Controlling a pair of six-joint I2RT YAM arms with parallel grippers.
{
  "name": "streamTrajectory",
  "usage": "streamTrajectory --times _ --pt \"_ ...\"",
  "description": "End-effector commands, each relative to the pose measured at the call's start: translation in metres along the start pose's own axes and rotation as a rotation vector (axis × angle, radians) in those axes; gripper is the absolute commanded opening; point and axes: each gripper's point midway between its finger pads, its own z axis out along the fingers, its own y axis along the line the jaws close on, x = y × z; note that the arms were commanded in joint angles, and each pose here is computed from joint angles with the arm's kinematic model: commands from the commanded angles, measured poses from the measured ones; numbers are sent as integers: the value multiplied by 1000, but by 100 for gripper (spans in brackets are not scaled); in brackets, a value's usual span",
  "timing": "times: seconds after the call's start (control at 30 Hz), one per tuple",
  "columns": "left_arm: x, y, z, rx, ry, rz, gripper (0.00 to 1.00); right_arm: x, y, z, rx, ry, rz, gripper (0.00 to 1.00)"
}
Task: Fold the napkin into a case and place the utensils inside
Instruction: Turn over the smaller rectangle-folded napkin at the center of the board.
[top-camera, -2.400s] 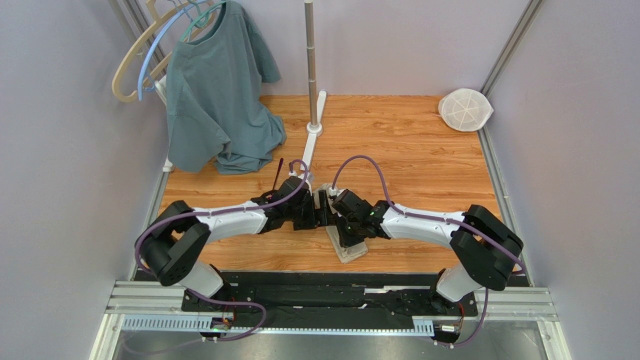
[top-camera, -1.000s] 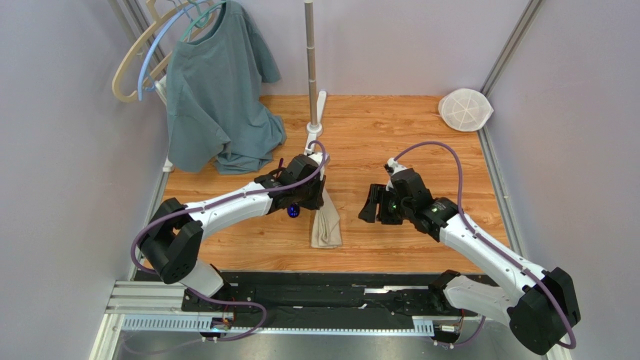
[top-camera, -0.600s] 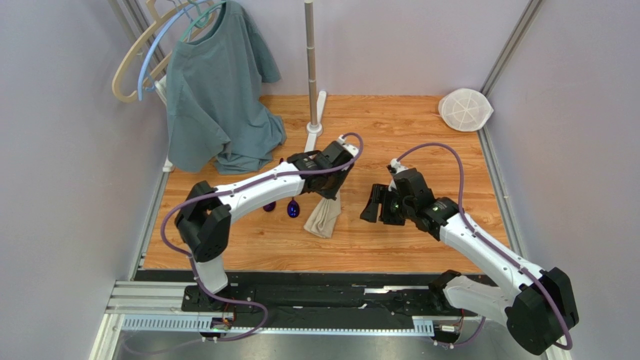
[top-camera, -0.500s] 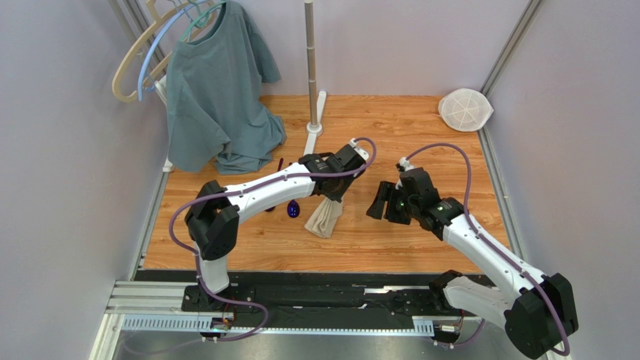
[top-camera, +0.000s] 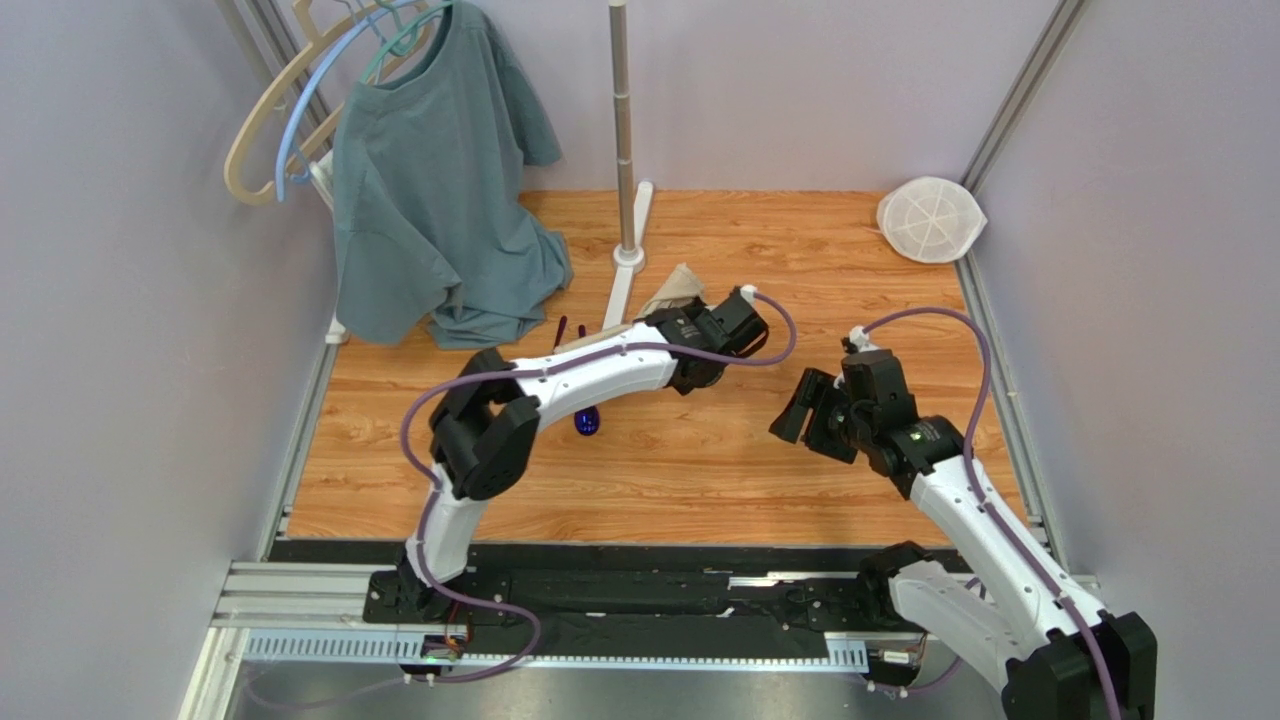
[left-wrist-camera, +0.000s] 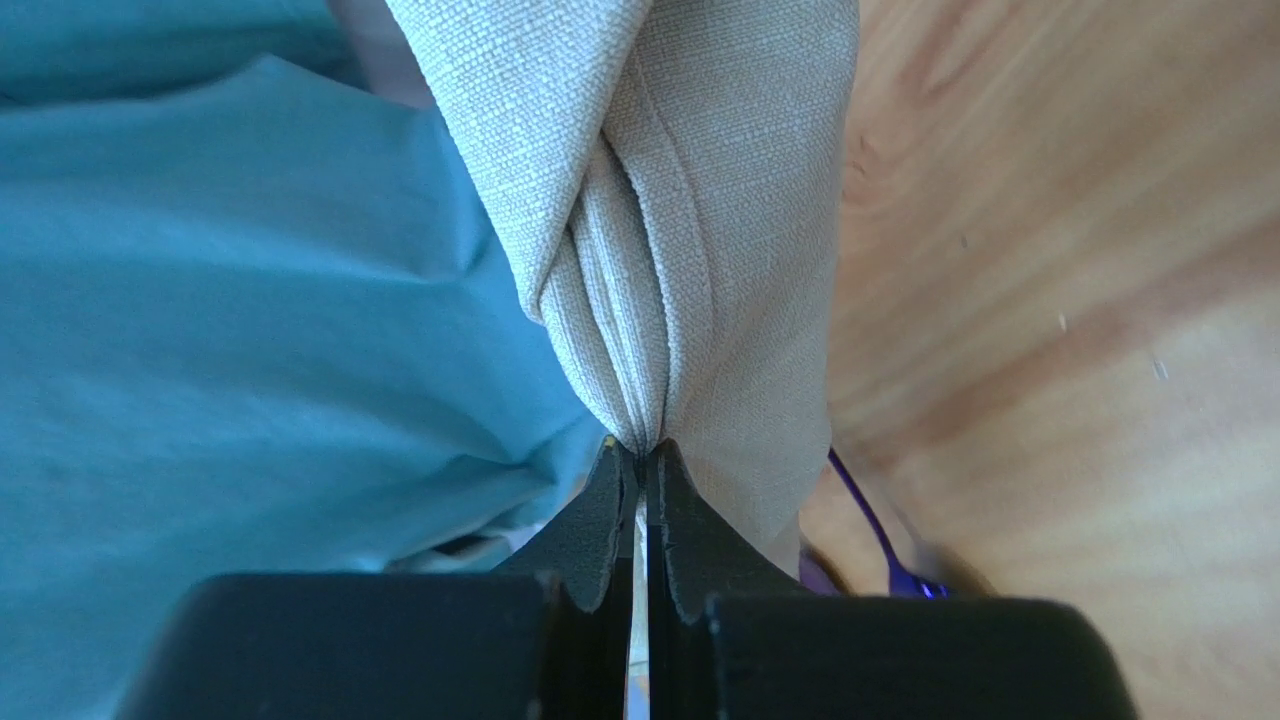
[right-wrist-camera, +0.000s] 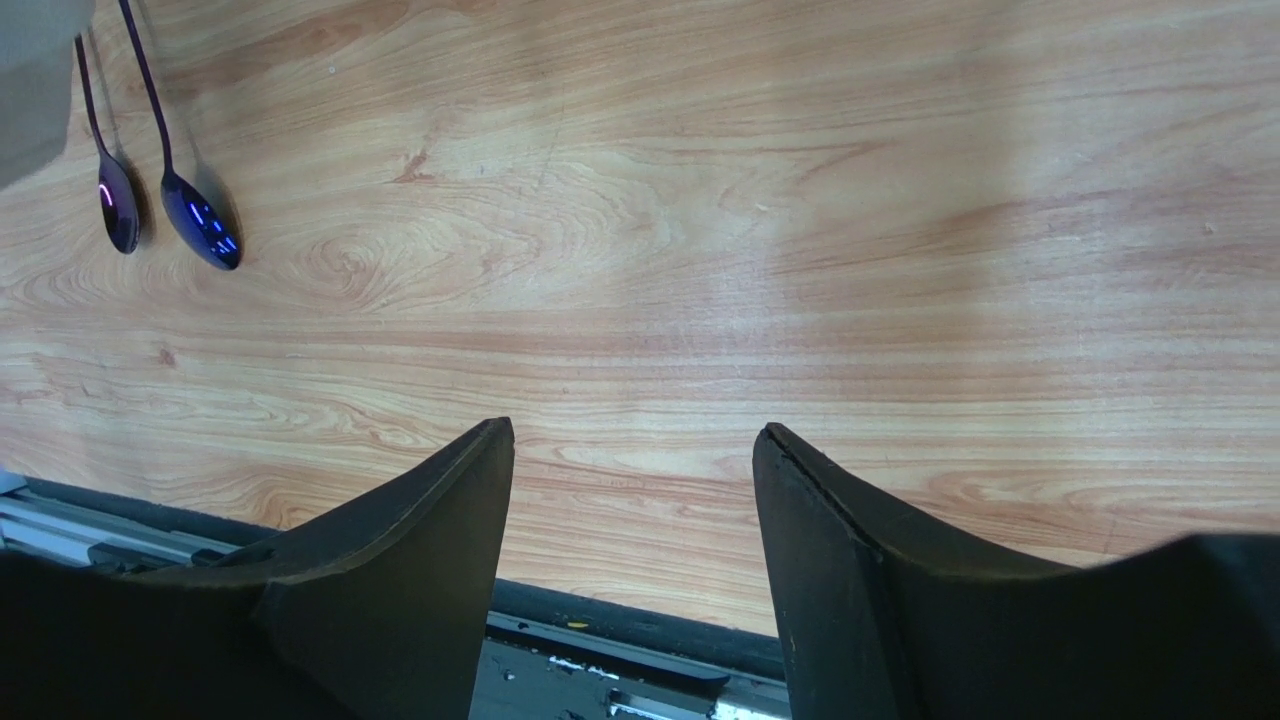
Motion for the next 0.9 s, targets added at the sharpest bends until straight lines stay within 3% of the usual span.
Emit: streamTrajectory --times 0.0,0.03,0.1,0.13,0.2,0.3,0.33,0.37,0.43,0.47,0.53,0.57,0.67,0.77,0.8,0.87 --pt "-35 3 2 -257 8 162 0 1 -6 -2 -14 -4 10 63" --pt "-35 -6 6 -338 42 188 0 -1 -7 -3 -18 -11 18 63" --pt "-50 -31 1 -404 13 209 0 -1 -10 -2 -26 -13 43 64" --pt "-61 -37 0 -439 -34 130 0 -1 -9 -3 -35 -16 61 63" --pt "-60 -53 -11 -487 -26 181 0 -3 -7 -4 -56 -16 77 64" --pt "-61 -68 -25 -490 -69 108 0 -4 -11 -5 -55 -35 94 63" --pt "-60 -82 -35 -471 -82 158 2 -4 -12 -5 -55 -36 100 64" --pt "-62 -88 -41 -463 -108 113 24 -6 -11 -5 -64 -41 98 63" --pt "-62 -102 -60 -428 -144 143 43 -8 -14 -5 -57 -44 107 63" --pt "-63 -109 -67 -394 -177 64 48 -8 -15 -4 -58 -41 110 64" --pt "-60 -123 -78 -304 -206 89 70 -14 -18 -5 -56 -50 120 63" --pt "-58 -134 -89 -279 -234 70 72 -15 -18 -6 -62 -46 126 63" --pt "-42 -160 -116 -124 -291 71 76 -26 -20 -11 -63 -71 144 63" --pt "-24 -153 -141 87 -314 -46 76 -40 -20 -14 -61 -92 169 63" --pt "-26 -139 -165 236 -369 -123 75 -43 -20 -14 -62 -100 170 63" --pt "-20 -128 -182 377 -418 -234 70 -55 -9 -9 -114 -121 164 63"
